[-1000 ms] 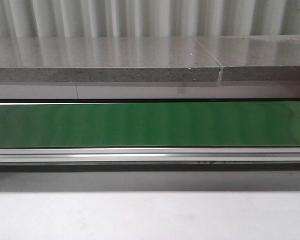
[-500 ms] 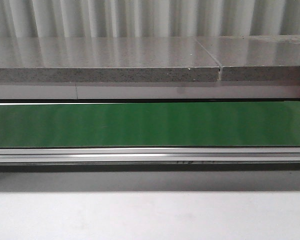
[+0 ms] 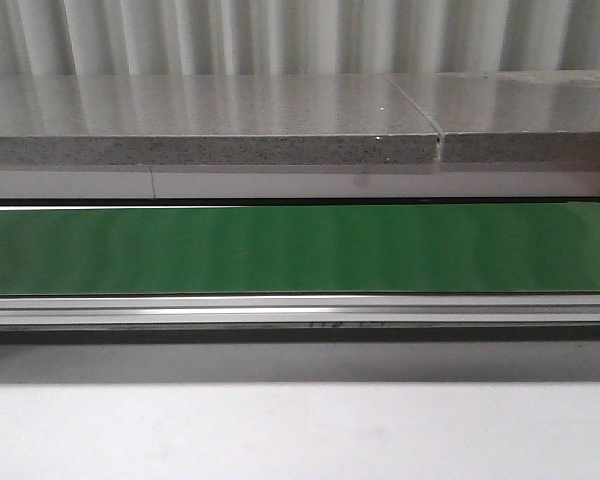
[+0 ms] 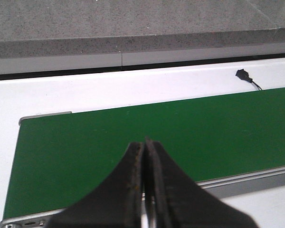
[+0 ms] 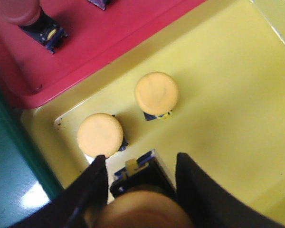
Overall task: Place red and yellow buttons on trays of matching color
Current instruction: 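Lower the yellow button into the yellow tray and open the right gripper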
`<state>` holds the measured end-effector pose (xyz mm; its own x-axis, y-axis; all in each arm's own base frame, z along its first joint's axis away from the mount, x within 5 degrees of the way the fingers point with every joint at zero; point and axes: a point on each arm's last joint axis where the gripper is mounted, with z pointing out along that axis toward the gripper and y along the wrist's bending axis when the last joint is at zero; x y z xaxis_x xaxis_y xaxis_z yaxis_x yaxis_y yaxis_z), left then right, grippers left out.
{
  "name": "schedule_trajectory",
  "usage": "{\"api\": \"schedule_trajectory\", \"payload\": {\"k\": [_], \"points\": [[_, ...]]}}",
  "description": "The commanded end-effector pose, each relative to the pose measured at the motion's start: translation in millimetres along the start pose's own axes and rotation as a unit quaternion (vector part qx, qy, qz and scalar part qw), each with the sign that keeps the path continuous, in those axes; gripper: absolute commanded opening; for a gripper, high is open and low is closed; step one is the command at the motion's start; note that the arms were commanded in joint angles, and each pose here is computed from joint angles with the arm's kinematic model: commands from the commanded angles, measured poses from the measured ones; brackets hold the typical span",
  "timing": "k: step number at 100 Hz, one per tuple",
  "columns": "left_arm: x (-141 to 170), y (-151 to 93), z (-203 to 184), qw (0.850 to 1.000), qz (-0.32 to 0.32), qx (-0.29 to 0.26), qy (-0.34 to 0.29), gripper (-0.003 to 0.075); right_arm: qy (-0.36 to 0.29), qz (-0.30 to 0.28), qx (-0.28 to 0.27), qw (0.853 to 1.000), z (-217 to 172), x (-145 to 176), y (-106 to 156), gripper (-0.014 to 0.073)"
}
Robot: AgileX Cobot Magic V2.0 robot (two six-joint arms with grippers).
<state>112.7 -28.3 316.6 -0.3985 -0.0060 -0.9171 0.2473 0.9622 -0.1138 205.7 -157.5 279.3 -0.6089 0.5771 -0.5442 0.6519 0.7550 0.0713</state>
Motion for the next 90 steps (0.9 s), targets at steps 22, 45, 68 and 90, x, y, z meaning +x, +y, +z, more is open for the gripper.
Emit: {"api": "schedule_trajectory", "payload": {"k": [22, 45, 68, 90], "points": [[-13.8, -1.3, -3.9, 0.999, -0.006, 0.001, -0.043, -0.0020, -0.064, 0.024, 0.011, 0.998, 4.0, 6.0, -11.1, 0.0046], [-13.8, -1.3, -3.9, 0.999, -0.006, 0.001, -0.043, -0.0020, -0.070, 0.059, 0.023, 0.996, 7.5, 3.8, -23.0, 0.0046], [-13.8, -1.3, -3.9, 0.999, -0.006, 0.001, -0.043, -0.0020, -0.053, 0.060, 0.026, 0.996, 27.7, 2.6, -25.2, 0.0046], [-13.8, -1.3, -3.9, 0.999, -0.006, 0.001, -0.043, -0.0020, -0.015, 0.058, 0.033, 0.998, 53.3, 6.2, -29.2, 0.0046]]}}
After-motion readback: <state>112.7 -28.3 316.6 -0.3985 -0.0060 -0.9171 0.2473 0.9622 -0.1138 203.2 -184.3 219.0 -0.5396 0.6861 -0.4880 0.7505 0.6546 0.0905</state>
